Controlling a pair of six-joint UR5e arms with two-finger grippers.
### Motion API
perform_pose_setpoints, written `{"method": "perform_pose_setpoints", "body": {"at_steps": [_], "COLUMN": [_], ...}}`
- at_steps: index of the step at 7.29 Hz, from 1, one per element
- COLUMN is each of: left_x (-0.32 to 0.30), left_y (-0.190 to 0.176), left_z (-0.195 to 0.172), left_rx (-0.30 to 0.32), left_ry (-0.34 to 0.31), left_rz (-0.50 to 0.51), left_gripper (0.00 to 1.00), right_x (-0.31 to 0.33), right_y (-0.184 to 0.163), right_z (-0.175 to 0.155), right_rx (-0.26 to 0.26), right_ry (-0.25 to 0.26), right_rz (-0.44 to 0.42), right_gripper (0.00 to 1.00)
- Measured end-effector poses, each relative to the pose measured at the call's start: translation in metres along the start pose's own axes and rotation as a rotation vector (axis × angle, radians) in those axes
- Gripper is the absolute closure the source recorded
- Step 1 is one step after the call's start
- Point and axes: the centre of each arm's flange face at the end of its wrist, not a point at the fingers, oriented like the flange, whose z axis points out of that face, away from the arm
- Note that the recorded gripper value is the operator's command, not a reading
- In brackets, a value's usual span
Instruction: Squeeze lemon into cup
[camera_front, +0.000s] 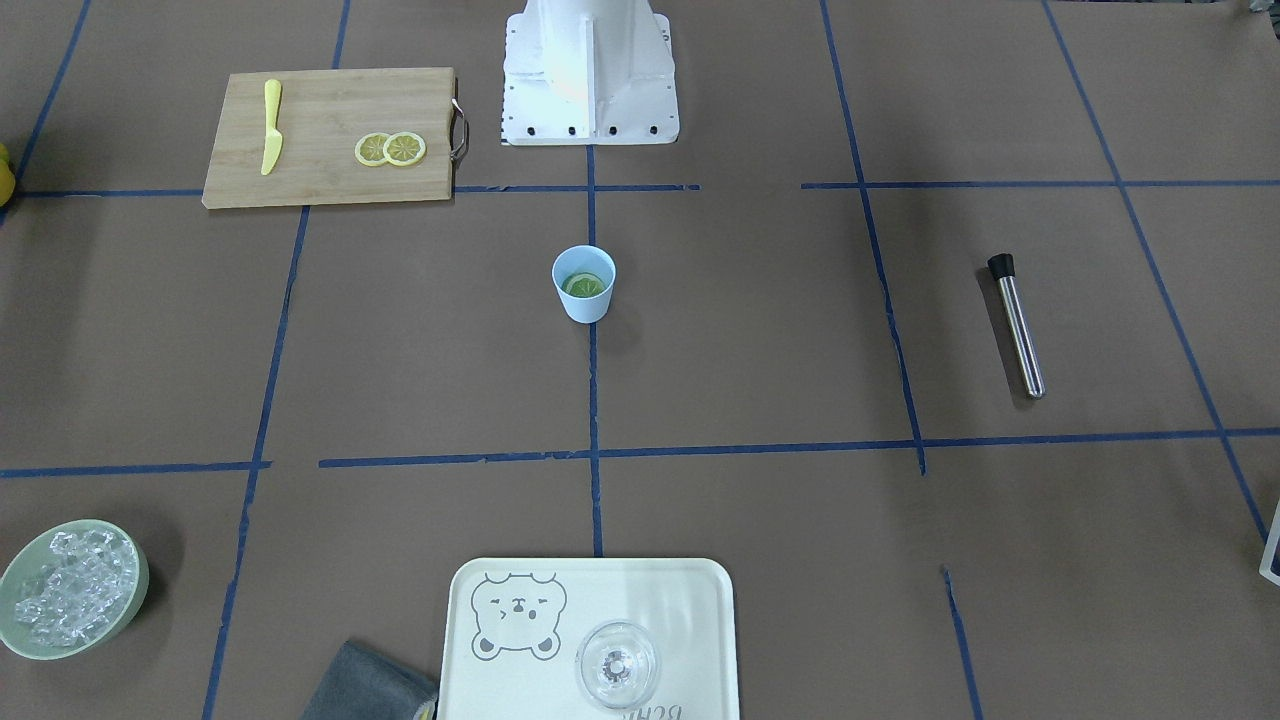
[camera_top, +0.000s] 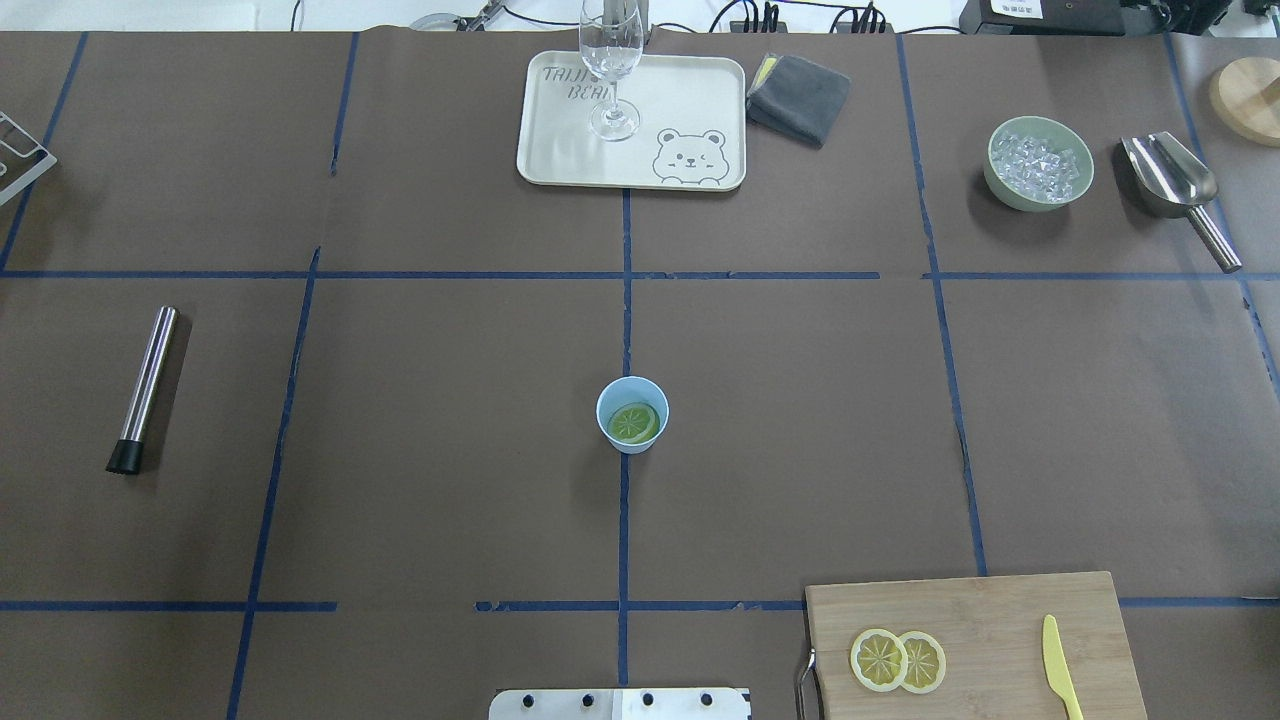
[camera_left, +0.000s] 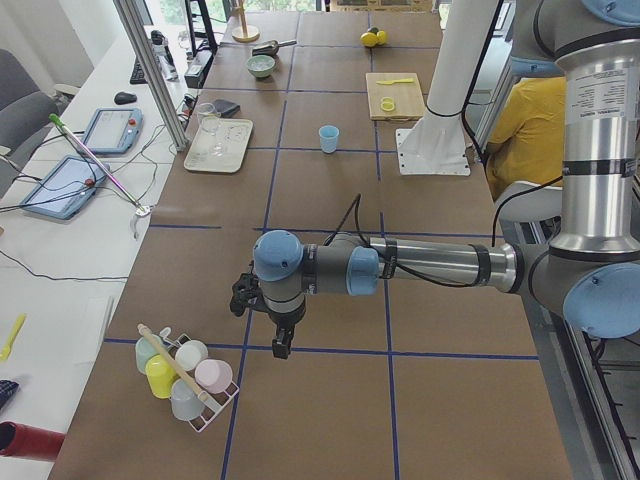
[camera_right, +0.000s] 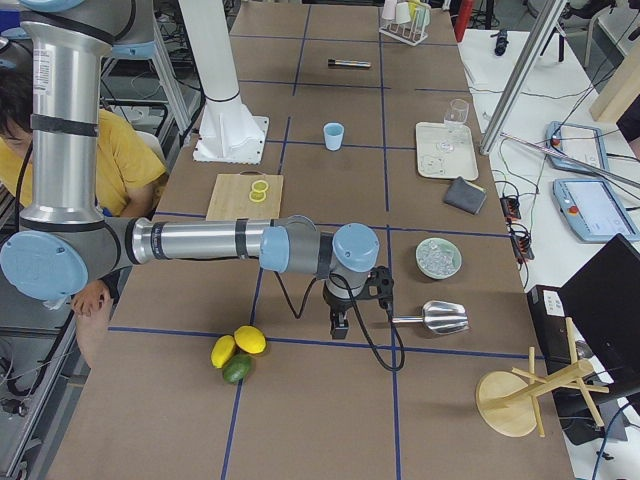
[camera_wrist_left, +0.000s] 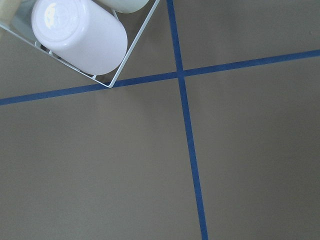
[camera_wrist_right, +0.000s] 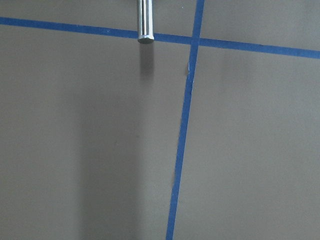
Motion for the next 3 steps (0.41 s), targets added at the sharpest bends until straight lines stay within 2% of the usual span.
{"method": "perform_pose_setpoints", "body": {"at_steps": [3], "left_x": [0.0011], "left_y": [-0.0006], "left_z": [-0.0011], "left_rx": [0.002], "left_ry": [0.001], "left_rz": [0.001], "left_gripper": [0.0], "right_x": [-0.0001], "right_y": [-0.0014], "right_z": [-0.0009], "right_rx": [0.007], "right_ry": [-0.001], "right_rz": [-0.001], "right_gripper": [0.0]}}
